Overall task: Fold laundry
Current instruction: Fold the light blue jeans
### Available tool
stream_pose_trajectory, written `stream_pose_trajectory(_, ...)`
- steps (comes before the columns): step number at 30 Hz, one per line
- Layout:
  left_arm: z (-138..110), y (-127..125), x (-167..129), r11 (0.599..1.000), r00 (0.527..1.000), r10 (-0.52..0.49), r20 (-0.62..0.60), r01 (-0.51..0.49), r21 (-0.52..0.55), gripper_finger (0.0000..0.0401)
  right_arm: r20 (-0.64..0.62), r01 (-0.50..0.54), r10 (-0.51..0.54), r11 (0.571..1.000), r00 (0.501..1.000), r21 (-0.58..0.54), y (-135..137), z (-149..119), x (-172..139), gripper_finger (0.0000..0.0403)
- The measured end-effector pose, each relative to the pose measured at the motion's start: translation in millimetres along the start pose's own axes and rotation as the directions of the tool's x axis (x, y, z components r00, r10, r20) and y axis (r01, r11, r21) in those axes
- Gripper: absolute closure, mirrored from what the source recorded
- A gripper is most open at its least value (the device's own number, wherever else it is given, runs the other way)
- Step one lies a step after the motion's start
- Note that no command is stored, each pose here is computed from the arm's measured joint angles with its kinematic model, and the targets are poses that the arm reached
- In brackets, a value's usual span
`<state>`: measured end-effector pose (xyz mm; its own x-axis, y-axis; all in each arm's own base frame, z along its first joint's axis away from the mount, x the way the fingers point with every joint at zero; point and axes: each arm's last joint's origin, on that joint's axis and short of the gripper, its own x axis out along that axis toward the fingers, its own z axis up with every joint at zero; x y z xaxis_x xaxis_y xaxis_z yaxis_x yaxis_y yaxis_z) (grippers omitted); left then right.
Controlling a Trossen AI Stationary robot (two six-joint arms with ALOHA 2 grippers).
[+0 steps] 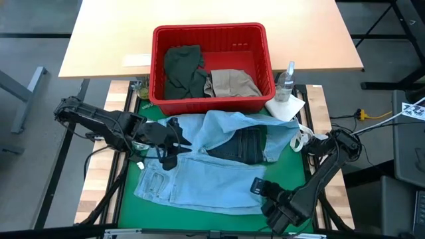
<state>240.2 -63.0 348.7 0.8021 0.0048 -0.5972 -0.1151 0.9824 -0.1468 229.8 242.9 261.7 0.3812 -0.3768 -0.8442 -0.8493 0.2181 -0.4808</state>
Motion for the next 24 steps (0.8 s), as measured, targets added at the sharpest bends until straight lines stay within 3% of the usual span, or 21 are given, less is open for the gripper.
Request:
stream_pose_trajectory(6, -2, 1, 0, 1.0, 1.0, 0.008, -0.015, -0.008, 0.004, 0.0301, 0.009, 0.128, -0.128, 0.991, 0.992, -0.047, -46, -9, 1, 0.0401)
stream_pose_trajectory(11, -2, 1, -4, 1.0, 1.0, -0.003, -0.011, 0.003, 0.004, 0.0301, 0.135, 0.172, -0.152, 0.973, 0.979, -0.151, -91, -16, 19, 0.04)
stream_pose_trajectory(17, -7, 8, -28, 1.0, 0.999, -0.021, -0.035, 0.02, -0.021, 0.0301, 0.31, 0.223, -0.125, 0.926, 0.942, -0.306, -130, -31, 40, 0.04)
stream_pose_trajectory(20, -10, 13, -43, 0.999, 0.999, -0.02, -0.026, 0.019, -0.049, 0.0301, 0.34, 0.293, -0.178, 0.899, 0.923, -0.325, -148, -41, 49, 0.04)
stream_pose_trajectory(24, -11, 19, -63, 0.998, 0.999, -0.031, 0.014, 0.032, -0.062, 0.0301, 0.375, 0.429, -0.296, 0.833, 0.878, -0.348, -174, -48, 61, 0.04)
